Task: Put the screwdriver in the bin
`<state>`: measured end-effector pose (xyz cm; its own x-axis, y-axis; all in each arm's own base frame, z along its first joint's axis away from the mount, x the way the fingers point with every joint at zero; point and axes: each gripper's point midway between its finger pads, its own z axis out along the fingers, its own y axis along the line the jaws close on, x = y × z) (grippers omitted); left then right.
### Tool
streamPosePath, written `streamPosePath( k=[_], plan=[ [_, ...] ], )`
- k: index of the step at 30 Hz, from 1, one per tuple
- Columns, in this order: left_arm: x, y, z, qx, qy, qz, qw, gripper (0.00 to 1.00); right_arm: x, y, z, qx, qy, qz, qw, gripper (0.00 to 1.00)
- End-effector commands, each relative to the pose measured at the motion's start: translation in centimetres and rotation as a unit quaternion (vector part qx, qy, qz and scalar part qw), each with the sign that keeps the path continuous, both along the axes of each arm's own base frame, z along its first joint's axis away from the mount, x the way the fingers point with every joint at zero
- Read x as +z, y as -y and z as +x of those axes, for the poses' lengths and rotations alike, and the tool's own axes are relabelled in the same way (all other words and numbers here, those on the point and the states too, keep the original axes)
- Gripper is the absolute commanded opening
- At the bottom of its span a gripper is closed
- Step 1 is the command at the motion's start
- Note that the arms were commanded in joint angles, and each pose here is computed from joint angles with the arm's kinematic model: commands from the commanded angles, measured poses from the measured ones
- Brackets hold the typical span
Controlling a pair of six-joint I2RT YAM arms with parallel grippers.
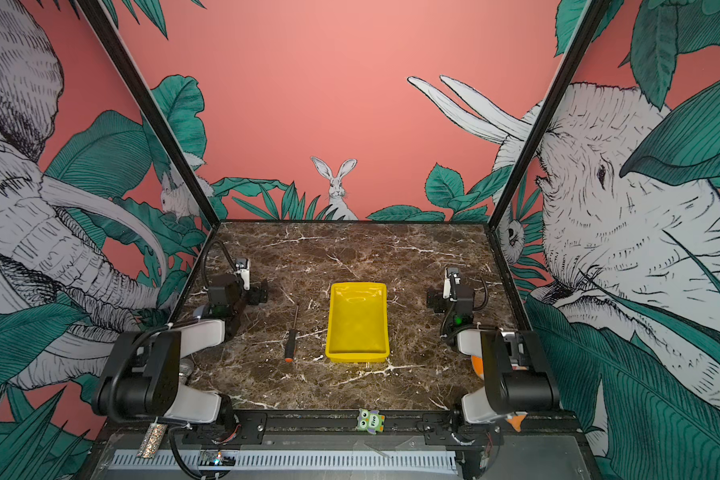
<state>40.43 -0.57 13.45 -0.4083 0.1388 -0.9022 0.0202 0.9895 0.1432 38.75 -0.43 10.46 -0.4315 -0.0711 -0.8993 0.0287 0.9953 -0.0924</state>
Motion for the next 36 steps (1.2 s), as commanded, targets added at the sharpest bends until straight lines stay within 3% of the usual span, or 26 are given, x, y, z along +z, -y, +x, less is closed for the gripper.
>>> streamPosePath(
  k=[1,6,8,13,16,19,24,28,33,36],
  plan=[
    [6.0,-0.6,-1.5,0.043,0.008,-0.046,0.998,1.0,4.8,0.8,-0.9,-0.046,-0.021,0.042,0.998,0.99],
    [10.4,-1.3,-4.6,0.105,-0.021,-0.134,0.985,1.0,9.4,-1.0,-4.2,-0.022,-0.066,0.106,0.992,0.99],
    [11.3,-0.7,-5.8,0.1,-0.041,-0.156,0.982,1.0,10.5,-1.7,-5.5,-0.007,-0.084,0.122,0.989,0.99],
    [9.7,2.0,-9.2,0.083,-0.144,-0.216,0.962,1.0,12.0,-5.2,-8.9,0.079,-0.132,0.169,0.974,0.99],
    [6.3,3.2,-12.7,0.106,-0.235,-0.204,0.944,1.0,12.1,-6.9,-10.0,0.112,-0.139,0.215,0.96,0.99],
    [3.5,4.8,-15.5,0.104,-0.287,-0.187,0.934,1.0,11.4,-8.0,-10.2,0.126,-0.15,0.249,0.949,0.99],
    [1.1,7.1,-18.3,0.089,-0.328,-0.192,0.921,1.0,10.7,-9.1,-9.3,0.142,-0.169,0.283,0.933,0.99],
    [-0.6,9.0,-20.4,0.077,-0.353,-0.187,0.913,0.99,10.4,-8.7,-8.5,0.123,-0.187,0.277,0.934,0.99],
    [-2.8,11.3,-21.4,0.07,-0.374,-0.169,0.909,0.96,10.3,-8.9,-7.4,0.139,-0.188,0.266,0.935,0.99],
    [-3.9,12.9,-21.5,0.054,-0.39,-0.146,0.908,0.99,9.5,-9.5,-6.5,0.145,-0.189,0.291,0.927,0.99]
  ],
)
